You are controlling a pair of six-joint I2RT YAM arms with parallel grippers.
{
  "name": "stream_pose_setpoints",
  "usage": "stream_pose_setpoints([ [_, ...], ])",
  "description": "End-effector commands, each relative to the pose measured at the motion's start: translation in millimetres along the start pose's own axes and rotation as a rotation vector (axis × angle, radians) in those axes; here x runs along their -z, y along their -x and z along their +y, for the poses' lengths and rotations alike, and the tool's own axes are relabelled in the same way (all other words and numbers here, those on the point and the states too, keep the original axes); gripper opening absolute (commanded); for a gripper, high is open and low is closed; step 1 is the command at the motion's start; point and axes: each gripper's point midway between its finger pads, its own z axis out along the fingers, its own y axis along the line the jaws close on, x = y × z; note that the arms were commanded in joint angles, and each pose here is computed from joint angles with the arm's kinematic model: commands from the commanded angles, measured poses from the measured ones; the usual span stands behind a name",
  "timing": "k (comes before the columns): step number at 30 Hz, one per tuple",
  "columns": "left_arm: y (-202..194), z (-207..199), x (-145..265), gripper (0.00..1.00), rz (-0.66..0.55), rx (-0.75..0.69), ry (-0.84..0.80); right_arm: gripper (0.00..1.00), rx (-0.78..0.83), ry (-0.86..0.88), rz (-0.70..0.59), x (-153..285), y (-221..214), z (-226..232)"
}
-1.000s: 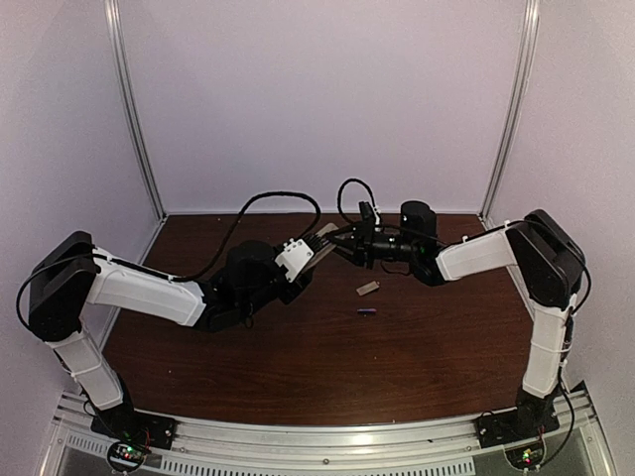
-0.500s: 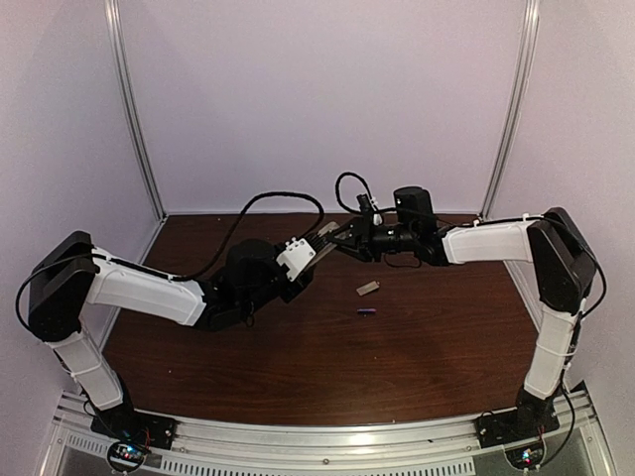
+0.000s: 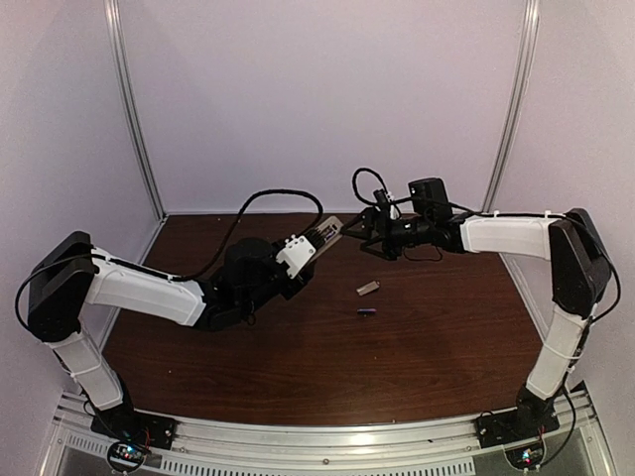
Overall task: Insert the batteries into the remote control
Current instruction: Pick up the battery at the center of the board.
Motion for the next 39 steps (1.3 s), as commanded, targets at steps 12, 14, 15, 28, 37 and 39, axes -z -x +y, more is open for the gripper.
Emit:
stream_pose_setpoints([
  [12,-27,-11,15,0.00,0.060,0.106,-0.113,0.99,0.662,-0.409,0.178,79,-28,-40],
  [14,-35,-21,20,0.00,0.079,0.108,-0.166,0.97,0.731,-0.443,0.194,85,-34,-43],
  [15,-40,-27,22,0.00,0.091,0.111,-0.196,0.96,0.753,-0.454,0.203,87,-36,-44],
  [28,-95,-48,52,0.00,0.269,0.130,-0.350,0.67,1.006,-0.358,0.491,48,-89,-65],
  [37,-104,-50,67,0.00,0.348,0.145,-0.389,0.51,1.041,-0.330,0.657,12,-100,-83],
  [39,-104,-49,70,0.00,0.363,0.148,-0.393,0.51,1.049,-0.337,0.692,6,-104,-90],
])
